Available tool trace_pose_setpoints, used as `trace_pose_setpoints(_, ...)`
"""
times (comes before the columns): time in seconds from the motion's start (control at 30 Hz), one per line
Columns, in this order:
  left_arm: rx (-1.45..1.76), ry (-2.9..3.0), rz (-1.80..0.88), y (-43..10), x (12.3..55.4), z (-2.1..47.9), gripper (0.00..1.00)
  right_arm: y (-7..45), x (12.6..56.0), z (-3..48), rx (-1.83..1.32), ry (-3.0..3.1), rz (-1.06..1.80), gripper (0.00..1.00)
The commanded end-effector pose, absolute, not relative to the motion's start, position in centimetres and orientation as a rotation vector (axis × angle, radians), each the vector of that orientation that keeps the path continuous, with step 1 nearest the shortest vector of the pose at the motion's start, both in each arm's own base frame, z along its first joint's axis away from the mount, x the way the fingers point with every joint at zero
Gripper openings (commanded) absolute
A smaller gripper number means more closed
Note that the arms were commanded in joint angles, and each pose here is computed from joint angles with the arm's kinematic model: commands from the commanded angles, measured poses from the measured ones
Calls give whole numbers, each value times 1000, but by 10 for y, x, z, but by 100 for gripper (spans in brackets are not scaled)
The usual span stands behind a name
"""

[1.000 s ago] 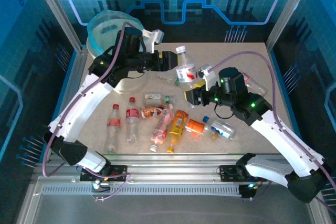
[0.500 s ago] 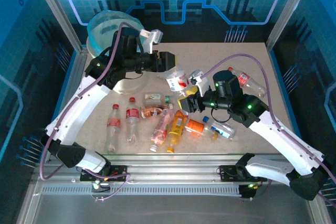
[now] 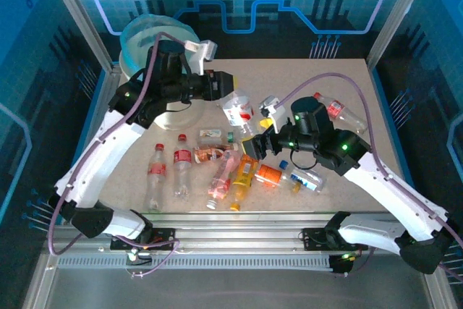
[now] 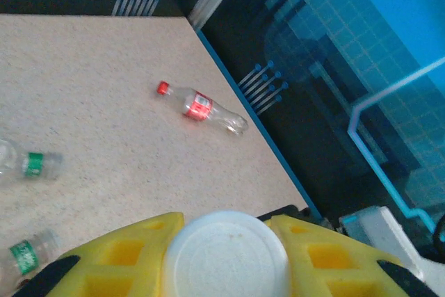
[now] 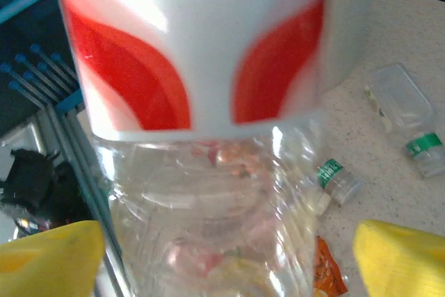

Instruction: Put the plastic bottles in the bin

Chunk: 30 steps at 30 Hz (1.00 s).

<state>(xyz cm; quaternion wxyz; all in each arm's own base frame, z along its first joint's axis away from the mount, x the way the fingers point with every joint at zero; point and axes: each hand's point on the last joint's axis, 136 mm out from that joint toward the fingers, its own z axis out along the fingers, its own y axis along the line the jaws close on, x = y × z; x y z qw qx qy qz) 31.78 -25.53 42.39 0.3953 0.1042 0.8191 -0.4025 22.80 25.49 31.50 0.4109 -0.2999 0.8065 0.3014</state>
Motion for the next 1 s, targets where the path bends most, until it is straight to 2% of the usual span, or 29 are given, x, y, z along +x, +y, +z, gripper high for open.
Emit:
trace_pose_setpoints(0.0, 206, 1947, -891, -223, 325, 458, 0, 230, 237, 339, -592, 2030, 642, 100)
trace_pose_setpoints(0.13, 87, 1839, -804, -180, 346, 489, 0, 208, 240, 353, -488, 2009, 570, 100)
trace_pose_setpoints(0.27, -20, 1738, -600, -131, 373, 511, 0, 195, 237, 361, -437, 1979, 548, 100)
trace_pose_setpoints(0.43, -81, 1645, -396, -87, 399, 532, 0, 181, 235, 354, -369, 1998, 511, 100)
trace_pose_setpoints(0.67, -221, 1609, -482, -50, 431, 547, 0, 178, 235, 343, -356, 2033, 493, 100)
trace_pose_setpoints(0.77, -265, 1621, -533, -40, 446, 542, 0, 180, 237, 343, -358, 2034, 492, 100)
trace_pose_setpoints(0.97, -294, 1653, -460, -20, 472, 524, 0, 183, 246, 336, -374, 2046, 446, 100)
